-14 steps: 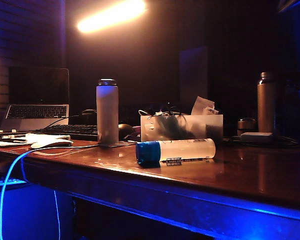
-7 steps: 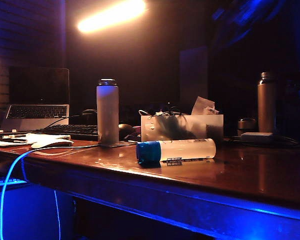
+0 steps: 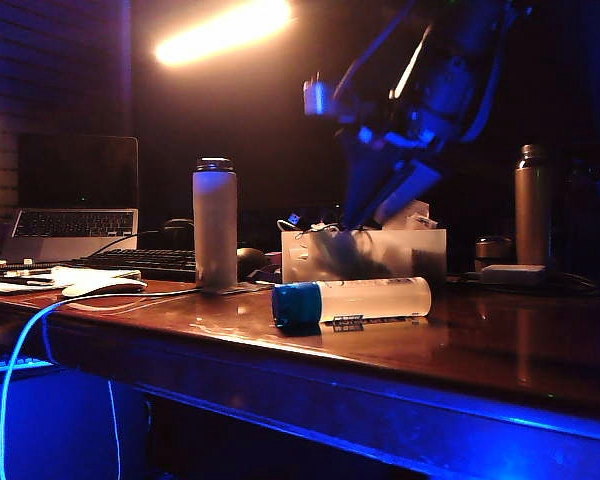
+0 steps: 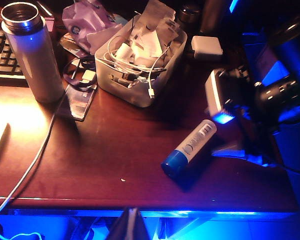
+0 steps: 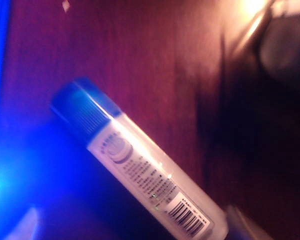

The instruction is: Pick up the liquid glue and place it into the translucent box.

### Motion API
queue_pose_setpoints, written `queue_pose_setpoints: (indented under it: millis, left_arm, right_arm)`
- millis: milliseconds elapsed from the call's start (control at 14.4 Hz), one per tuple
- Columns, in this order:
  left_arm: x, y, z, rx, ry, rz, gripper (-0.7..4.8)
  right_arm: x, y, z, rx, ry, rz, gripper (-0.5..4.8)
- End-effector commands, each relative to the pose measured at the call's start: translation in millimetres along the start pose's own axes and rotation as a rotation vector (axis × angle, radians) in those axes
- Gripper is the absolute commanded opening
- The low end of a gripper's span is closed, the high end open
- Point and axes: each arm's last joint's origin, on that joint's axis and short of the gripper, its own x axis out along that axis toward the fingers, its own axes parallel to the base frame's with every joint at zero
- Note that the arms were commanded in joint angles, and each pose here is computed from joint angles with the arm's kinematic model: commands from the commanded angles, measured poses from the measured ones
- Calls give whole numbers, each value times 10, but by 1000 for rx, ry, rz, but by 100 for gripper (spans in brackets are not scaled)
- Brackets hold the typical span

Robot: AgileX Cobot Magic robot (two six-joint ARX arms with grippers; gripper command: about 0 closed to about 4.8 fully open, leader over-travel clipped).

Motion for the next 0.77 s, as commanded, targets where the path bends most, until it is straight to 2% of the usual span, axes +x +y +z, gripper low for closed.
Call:
queue_pose_setpoints:
  millis: [70, 209, 348, 766]
  left_arm:
    - [-16, -6, 20, 6, -16, -4, -5]
    - [-16, -6, 21, 7, -17, -4, -5]
    - [-16, -12, 23, 7, -21, -24, -5]
    - [-15, -12, 26, 9, -24, -29, -5]
  right_arm:
    - [95, -19, -23, -149, 39, -12, 461]
    - [186, -35, -55, -269, 83, -24, 461]
    - [278, -47, -79, -329, 105, -17, 461]
    - [577, -88, -97, -355, 96, -11, 461]
